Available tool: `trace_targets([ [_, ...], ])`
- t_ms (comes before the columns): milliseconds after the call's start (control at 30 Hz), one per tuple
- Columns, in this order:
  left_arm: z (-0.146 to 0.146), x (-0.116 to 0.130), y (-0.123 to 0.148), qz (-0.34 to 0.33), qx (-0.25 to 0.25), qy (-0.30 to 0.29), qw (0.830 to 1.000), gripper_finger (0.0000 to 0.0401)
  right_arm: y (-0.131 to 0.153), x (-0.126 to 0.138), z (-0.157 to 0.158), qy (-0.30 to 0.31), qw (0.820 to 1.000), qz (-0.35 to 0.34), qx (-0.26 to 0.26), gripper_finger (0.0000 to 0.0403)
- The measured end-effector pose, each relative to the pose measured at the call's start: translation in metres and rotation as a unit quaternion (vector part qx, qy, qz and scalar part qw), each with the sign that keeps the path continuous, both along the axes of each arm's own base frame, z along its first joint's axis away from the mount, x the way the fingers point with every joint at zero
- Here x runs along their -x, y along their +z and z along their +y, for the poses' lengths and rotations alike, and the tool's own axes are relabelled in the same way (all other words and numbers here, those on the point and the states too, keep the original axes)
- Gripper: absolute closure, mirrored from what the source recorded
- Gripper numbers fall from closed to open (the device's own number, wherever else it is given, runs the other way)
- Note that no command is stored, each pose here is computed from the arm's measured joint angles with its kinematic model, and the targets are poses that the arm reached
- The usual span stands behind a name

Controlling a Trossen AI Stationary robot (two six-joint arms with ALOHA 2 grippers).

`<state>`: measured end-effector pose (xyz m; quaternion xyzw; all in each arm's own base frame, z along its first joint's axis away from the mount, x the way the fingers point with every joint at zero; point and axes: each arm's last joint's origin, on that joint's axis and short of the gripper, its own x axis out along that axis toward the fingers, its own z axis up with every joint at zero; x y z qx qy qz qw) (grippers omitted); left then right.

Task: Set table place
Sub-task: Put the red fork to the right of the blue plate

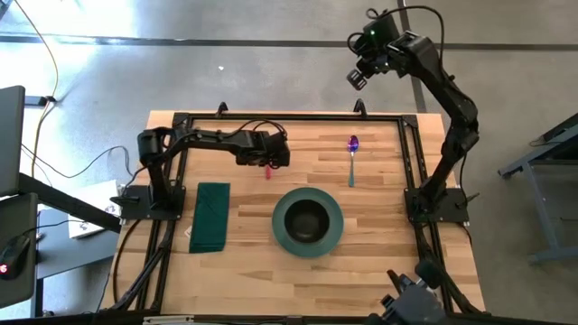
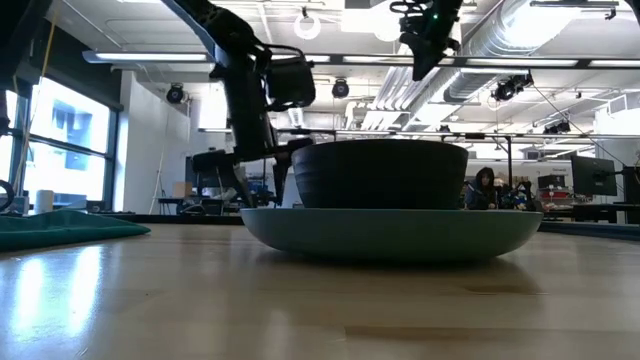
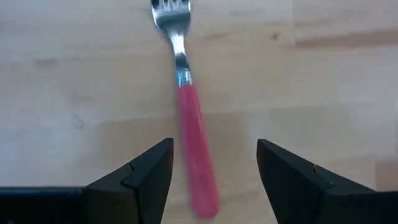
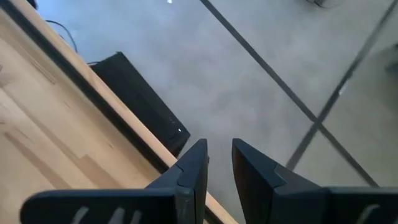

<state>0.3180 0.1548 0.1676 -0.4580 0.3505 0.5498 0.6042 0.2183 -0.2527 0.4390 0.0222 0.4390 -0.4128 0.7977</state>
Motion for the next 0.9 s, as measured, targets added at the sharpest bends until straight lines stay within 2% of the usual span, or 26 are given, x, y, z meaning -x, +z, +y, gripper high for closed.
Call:
trace_targets([
  [300,0.016,0.002,-0.016,0.004,0.005,0.031,1.000,0.0185,0.001,0.001,-0.003,0.038,0.999,0.000,0.001,0.0337],
  [433,0.027,0.000,-0.014,-0.018,-0.030,0.039,0.999,0.0185,0.001,0.000,-0.002,0.053,0.999,-0.004,-0.001,0.0337],
  [600,0.038,0.010,-0.016,-0.007,-0.005,0.044,0.999,0.0185,0.001,0.000,-0.002,0.059,0.998,-0.001,0.002,0.0337],
  [900,0.041,0.012,-0.021,-0.001,0.007,0.047,0.999,0.0185,0.001,0.000,-0.002,0.072,0.997,0.004,0.006,0.0337],
])
